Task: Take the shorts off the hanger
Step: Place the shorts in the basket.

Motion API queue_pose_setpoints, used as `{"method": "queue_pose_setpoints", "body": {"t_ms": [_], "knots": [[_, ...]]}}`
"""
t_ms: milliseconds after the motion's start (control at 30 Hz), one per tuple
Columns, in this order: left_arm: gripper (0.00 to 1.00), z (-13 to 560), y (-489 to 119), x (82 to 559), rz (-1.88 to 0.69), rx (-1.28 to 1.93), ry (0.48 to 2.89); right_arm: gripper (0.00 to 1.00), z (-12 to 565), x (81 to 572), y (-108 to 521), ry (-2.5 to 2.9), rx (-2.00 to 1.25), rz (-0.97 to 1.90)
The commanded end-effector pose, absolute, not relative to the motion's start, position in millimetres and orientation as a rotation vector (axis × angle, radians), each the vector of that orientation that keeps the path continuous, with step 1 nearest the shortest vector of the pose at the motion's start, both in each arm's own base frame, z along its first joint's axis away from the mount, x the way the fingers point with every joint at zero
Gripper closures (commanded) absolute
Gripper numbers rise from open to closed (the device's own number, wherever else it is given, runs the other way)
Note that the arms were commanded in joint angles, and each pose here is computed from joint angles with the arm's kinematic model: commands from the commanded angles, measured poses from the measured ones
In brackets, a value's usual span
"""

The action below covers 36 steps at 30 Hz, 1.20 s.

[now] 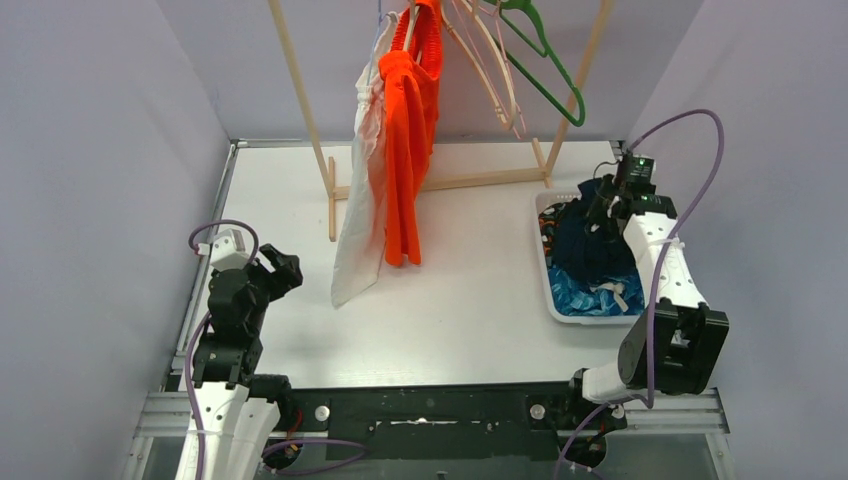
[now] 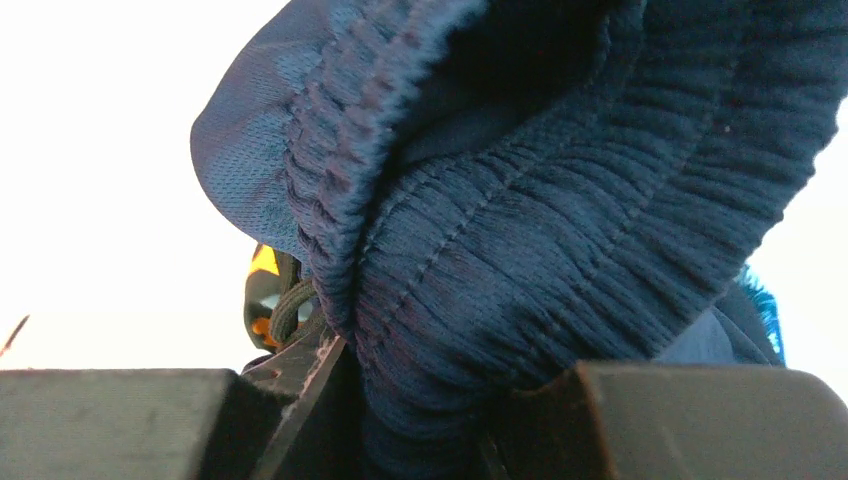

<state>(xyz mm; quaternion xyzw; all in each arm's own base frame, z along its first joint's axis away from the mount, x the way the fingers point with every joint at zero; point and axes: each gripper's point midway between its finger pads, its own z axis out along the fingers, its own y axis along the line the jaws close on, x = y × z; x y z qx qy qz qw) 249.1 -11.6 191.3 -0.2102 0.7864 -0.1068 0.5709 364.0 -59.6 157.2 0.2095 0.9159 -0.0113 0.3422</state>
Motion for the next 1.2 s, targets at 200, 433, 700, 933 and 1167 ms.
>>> {"method": "queue_pose_setpoints", "body": {"t_ms": [200,433,700,933,1167], "knots": [[0.28,213.4,-11.0,253.9,-0.266,-0.466,1.761,0.82,85.2,367.8,-23.8,2.584,0.41,0.181],[0.28,210.1,-14.7,255.8,-0.279,-0.457,1.782,0.35,84.1,363.4,-35.7,2.606,0.465,-0.059],[0.28,210.1,-16.4,255.2,-0.284,-0.449,1.784,0.21,180.6,366.5,-42.1,2.334,0.497,-0.05],[0.28,208.7,-18.3,256.3,-0.29,-0.44,1.791,0.28,209.7,372.4,-53.4,2.156,0.569,-0.022],[0.28,209.3,-17.1,255.5,-0.281,-0.444,1.793,0.55,157.3,410.7,-45.8,2.204,0.604,0.065]]}}
